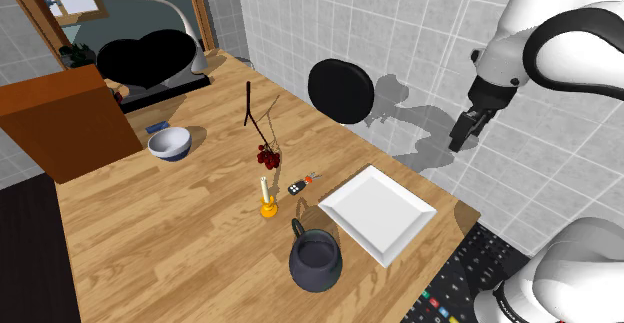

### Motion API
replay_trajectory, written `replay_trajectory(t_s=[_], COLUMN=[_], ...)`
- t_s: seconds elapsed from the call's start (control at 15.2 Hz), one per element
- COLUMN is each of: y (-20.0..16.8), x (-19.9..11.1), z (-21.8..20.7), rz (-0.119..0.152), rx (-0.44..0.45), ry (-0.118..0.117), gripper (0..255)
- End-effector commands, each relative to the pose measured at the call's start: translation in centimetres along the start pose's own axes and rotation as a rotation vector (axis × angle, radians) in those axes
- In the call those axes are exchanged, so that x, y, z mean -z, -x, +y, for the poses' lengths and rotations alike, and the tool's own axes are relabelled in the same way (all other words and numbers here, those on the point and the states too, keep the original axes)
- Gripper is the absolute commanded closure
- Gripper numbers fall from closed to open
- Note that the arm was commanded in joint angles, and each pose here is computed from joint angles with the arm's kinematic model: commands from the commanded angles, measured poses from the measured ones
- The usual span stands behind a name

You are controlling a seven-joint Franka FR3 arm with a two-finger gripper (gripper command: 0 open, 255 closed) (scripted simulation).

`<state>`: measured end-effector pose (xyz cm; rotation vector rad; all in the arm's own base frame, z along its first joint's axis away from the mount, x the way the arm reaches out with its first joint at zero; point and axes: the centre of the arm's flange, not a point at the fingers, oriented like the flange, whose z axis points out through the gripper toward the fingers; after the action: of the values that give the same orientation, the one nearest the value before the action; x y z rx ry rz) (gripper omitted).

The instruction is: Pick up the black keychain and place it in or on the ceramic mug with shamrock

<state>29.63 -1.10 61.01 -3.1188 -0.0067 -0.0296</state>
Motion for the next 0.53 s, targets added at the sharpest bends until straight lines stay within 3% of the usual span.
replay_trajectory(t_s=[0.0,0.46], y=[0.0,-4.9], x=[0.0,-4.7], z=[0.0,-6.4], rz=[0.000,0.002], rx=[0.000,-0.101], ry=[0.000,0.004], gripper=[0,0])
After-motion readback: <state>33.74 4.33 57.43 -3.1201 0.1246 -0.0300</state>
